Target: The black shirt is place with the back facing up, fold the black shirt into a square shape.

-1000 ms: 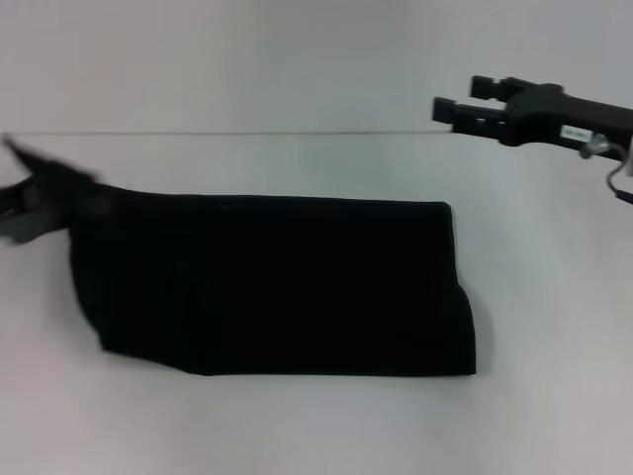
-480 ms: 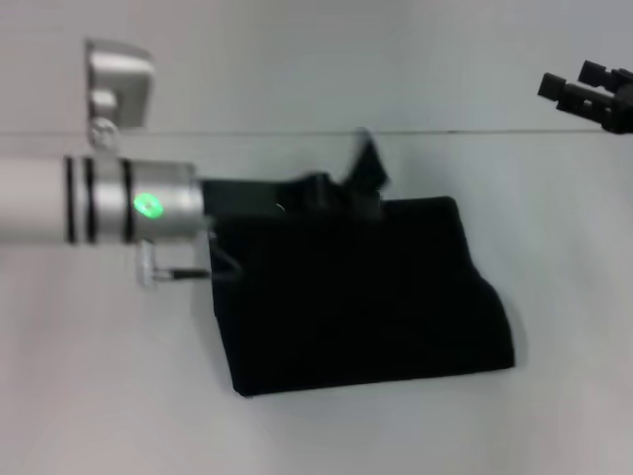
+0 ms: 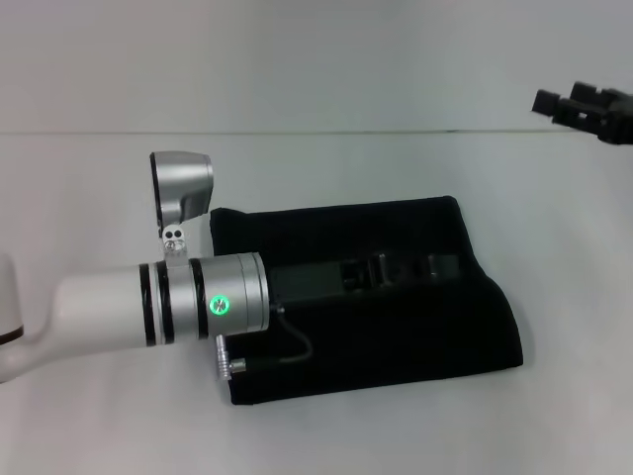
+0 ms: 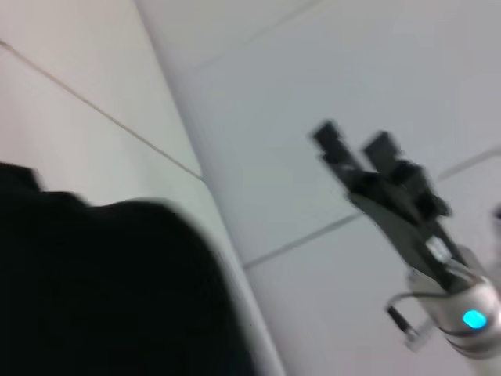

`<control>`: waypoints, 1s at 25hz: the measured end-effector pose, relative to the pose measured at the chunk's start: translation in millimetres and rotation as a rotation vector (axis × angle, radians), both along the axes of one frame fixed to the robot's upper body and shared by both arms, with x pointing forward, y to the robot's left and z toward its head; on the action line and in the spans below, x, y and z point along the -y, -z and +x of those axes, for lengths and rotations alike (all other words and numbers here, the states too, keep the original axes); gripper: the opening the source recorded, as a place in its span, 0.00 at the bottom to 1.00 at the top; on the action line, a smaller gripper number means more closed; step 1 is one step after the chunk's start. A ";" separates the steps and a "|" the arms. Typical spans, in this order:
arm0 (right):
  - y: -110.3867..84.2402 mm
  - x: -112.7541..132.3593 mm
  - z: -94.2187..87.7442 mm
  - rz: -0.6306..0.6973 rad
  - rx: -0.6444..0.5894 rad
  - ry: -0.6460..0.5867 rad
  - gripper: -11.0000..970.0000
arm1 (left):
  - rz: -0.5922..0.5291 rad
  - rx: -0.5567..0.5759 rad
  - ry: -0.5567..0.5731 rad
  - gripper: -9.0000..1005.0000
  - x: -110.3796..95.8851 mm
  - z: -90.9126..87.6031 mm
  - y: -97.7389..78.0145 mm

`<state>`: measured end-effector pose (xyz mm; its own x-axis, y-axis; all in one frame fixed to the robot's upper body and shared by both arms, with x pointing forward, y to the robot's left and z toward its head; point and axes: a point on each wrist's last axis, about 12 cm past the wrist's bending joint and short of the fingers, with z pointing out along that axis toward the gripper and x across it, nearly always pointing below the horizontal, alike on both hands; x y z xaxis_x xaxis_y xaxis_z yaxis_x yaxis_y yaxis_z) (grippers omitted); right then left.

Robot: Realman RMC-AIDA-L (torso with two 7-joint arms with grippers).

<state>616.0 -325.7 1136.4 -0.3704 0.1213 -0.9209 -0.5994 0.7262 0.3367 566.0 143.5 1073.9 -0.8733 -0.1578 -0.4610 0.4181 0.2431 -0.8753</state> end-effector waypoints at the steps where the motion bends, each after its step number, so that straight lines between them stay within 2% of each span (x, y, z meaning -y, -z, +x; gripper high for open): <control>1: -0.7 0.5 0.9 0.005 -0.032 -0.004 0.93 | -0.012 0.024 0.024 0.23 0.5 -1.1 -3.2; 3: -2.4 1.3 2.8 0.023 -0.118 -0.014 0.93 | -0.049 0.106 0.092 0.30 -0.5 -4.1 -13.7; 4: -4.2 1.3 4.2 0.038 -0.201 -0.024 0.93 | -0.066 0.143 0.123 0.33 -1.8 -5.7 -18.5; 5: -4.2 1.3 4.2 0.038 -0.201 -0.024 0.93 | -0.082 0.190 0.161 0.38 -3.9 -7.9 -23.9; 6: -5.1 0.7 4.9 0.045 -0.243 -0.030 0.93 | -0.082 0.190 0.161 0.43 -3.9 -7.9 -23.9; 8: -7.0 -1.1 6.3 0.057 -0.316 -0.039 0.93 | -0.093 0.302 0.239 0.52 -13.0 -12.4 -34.1; 12: -6.1 -12.7 8.6 0.065 -0.433 -0.065 0.93 | -0.005 0.457 0.263 0.64 -32.6 -15.1 -32.5; 17: 5.3 -39.4 8.8 0.058 -0.542 -0.117 0.93 | 0.101 0.654 0.273 0.77 -54.2 -20.4 -24.5; 23: 16.7 -66.5 8.2 0.052 -0.644 -0.160 0.93 | 0.251 0.763 0.322 0.95 -80.2 -24.0 -23.5; 25: 20.0 -73.0 7.6 0.037 -0.674 -0.163 0.93 | 0.272 0.772 0.328 0.95 -84.0 -24.7 -23.9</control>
<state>623.5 -252.7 1116.4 -0.8762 0.0422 -0.4801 -0.3516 0.6252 0.6968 541.2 227.4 1097.8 -0.2848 0.2469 -0.9262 0.9542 0.1660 -0.2491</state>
